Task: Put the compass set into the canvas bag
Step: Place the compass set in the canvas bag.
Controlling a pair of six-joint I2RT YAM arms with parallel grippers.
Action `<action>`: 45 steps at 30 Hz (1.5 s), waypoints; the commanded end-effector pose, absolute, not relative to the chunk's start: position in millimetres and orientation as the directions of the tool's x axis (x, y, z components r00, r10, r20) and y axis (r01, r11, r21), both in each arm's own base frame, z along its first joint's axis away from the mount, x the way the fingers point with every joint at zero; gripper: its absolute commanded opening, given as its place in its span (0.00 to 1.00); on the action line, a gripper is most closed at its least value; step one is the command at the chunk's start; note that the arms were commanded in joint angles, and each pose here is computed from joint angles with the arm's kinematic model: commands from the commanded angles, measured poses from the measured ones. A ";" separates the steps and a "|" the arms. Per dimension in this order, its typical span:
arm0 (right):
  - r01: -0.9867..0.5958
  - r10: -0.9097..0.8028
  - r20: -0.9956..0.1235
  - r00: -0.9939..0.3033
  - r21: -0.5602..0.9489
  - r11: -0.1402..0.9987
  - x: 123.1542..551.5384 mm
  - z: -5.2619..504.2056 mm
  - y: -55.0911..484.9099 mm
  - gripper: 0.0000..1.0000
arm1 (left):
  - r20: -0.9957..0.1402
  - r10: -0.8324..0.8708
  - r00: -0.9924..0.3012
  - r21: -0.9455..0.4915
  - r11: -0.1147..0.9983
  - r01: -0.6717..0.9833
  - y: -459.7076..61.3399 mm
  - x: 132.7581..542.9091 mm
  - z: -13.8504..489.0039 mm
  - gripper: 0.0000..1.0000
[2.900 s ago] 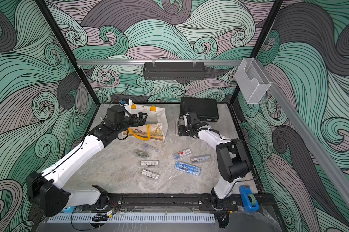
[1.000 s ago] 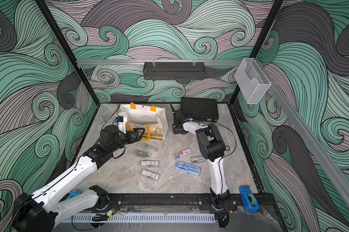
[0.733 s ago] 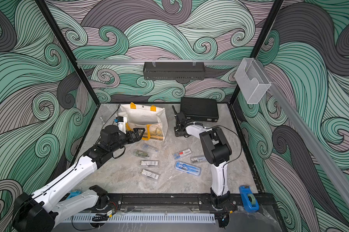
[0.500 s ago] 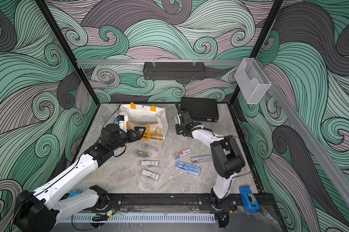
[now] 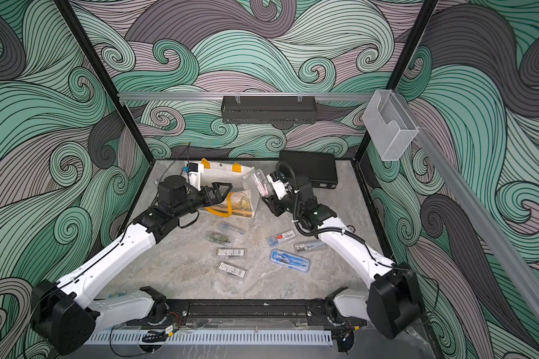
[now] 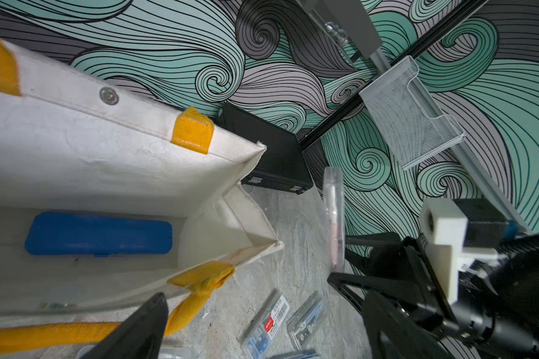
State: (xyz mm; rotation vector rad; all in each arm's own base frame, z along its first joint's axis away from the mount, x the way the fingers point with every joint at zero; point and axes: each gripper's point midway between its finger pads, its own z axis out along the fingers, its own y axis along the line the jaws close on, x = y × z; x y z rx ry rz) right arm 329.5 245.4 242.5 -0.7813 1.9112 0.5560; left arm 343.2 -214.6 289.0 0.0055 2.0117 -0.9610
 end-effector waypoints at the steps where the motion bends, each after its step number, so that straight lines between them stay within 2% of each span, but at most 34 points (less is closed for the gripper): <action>1: -0.808 -0.314 -0.921 -0.231 0.002 0.589 308.1 258.0 267.6 0.42 | -0.721 -0.316 -0.617 -0.645 0.633 0.429 -232.4 345.9 314.5 0.96; 7: -0.851 -0.353 -0.916 -0.189 -0.026 0.524 292.4 257.9 294.9 0.42 | -0.703 -0.299 -0.645 -0.677 0.558 0.479 -249.6 345.4 329.7 0.88; 12: -0.869 -0.359 -0.918 -0.170 -0.032 0.494 289.5 258.2 309.7 0.42 | -0.696 -0.298 -0.654 -0.683 0.556 0.474 -249.9 344.4 329.4 0.80; 18: -0.865 -0.346 -0.925 -0.156 -0.040 0.500 296.8 264.0 318.0 0.42 | -0.679 -0.293 -0.673 -0.691 0.565 0.452 -249.4 343.6 322.1 0.58; 29: -0.852 -0.325 -0.936 -0.139 -0.054 0.521 307.0 270.0 321.9 0.42 | -0.686 -0.291 -0.667 -0.684 0.569 0.456 -248.2 342.5 323.1 0.31; 38: -0.853 -0.315 -0.942 -0.114 -0.069 0.517 309.6 272.6 325.7 0.44 | -0.689 -0.292 -0.664 -0.686 0.558 0.467 -249.3 342.4 325.6 0.15; 42: -0.851 -0.310 -0.944 -0.112 -0.070 0.521 311.2 274.0 326.2 0.51 | -0.691 -0.294 -0.660 -0.684 0.561 0.466 -248.9 343.1 325.6 0.10; 45: -0.842 -0.307 -0.944 -0.121 -0.066 0.535 312.6 274.2 324.2 0.66 | -0.699 -0.297 -0.650 -0.674 0.578 0.460 -246.0 344.9 324.4 0.09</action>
